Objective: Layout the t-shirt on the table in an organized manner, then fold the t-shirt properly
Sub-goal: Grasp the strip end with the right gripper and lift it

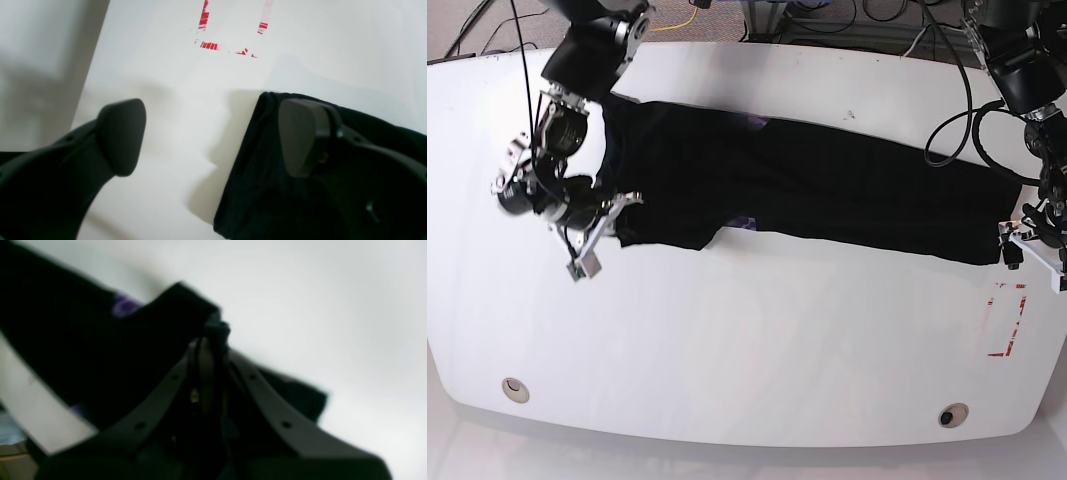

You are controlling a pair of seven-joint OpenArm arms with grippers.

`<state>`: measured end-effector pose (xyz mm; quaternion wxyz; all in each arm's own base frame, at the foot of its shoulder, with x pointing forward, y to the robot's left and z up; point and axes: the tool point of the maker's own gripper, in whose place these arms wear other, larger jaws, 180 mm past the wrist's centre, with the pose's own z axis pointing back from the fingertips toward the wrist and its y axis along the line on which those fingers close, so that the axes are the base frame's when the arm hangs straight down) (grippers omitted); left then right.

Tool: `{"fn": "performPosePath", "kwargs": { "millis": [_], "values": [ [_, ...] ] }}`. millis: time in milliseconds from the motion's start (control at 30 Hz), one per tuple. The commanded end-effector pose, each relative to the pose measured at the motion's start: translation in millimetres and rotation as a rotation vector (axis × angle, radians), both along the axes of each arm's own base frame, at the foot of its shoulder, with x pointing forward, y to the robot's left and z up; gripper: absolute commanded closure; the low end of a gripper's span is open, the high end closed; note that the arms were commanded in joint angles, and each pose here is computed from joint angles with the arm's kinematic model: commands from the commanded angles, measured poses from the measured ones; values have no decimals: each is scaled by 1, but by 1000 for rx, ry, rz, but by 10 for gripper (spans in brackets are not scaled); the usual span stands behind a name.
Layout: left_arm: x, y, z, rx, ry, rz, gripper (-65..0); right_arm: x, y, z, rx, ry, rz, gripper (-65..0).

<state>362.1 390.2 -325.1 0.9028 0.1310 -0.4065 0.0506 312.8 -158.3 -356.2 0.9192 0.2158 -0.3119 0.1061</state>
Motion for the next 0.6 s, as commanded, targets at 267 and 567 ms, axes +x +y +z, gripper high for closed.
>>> {"fn": "performPosePath", "kwargs": {
  "millis": [267, 567],
  "values": [
    [10, 7, 22, 29, -59, -1, -604, -54, 43, 3, 97, -12, 159, -6],
    [9, 7, 22, 29, -57, -1, -604, -87, 55, -13, 150, 60, 184, -6]
  ]
}}
